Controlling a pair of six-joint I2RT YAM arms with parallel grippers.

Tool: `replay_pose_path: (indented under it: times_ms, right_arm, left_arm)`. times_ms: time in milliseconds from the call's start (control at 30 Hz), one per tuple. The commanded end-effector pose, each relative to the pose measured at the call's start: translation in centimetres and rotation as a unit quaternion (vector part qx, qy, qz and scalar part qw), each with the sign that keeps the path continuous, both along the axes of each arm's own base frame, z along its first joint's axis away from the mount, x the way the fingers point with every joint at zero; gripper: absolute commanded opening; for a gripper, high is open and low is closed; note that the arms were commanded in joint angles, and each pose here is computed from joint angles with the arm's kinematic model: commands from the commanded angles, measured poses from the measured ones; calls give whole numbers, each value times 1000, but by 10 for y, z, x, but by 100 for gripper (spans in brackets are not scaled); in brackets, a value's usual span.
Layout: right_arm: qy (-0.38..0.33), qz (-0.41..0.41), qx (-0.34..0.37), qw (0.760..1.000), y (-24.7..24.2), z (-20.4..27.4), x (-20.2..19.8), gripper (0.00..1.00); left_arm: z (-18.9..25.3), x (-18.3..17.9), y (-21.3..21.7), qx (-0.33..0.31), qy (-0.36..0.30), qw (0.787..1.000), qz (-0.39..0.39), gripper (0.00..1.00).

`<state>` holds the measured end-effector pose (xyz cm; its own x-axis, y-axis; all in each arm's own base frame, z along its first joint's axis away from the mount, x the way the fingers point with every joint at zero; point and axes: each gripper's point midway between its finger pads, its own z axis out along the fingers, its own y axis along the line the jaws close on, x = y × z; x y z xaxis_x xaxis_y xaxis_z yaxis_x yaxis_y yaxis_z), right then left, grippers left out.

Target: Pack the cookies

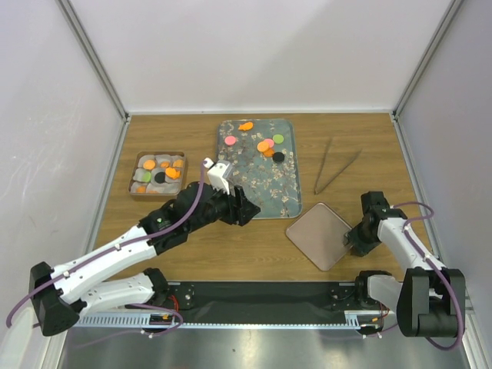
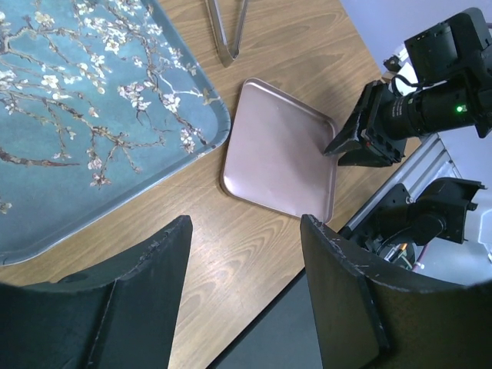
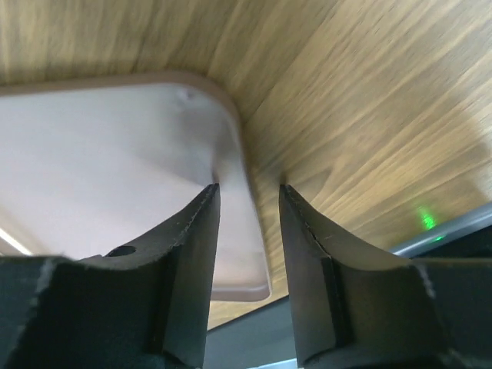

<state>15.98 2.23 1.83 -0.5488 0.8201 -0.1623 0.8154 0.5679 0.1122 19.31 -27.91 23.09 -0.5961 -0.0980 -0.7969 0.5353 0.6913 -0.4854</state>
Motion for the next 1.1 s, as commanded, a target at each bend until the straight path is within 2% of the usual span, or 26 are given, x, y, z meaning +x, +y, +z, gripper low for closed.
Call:
replay_pose_path:
  times_ms: [0,167,267,367,500,900,1067]
  right_arm:
    - [-5,-5,-12,1000,-11,-8,4,34]
    - [6,1,-14,1000,-17,-11,0,27]
    - [4,2,-7,1000,-17,-12,0,16]
    - [11,7,-1,1000,-15,-14,-2,12]
    - [26,13,6,1000,-13,-16,-4,0]
    - [55,31,20,998,-9,-18,-7,0]
    - [62,43,1,997,-14,-8,0,0]
  left_arm:
    - [-5,0,-8,4,-4,1000,-17,64]
    - [-8,0,-11,7,-1,1000,-20,64]
    - [-12,1,-13,9,2,1000,-23,64]
    - [-13,1,-14,11,3,1000,-24,64]
    - [-15,1,-14,13,4,1000,-25,64]
    - [-13,0,-13,12,1,1000,-26,66]
    - [-16,1,-14,14,4,1000,-26,66]
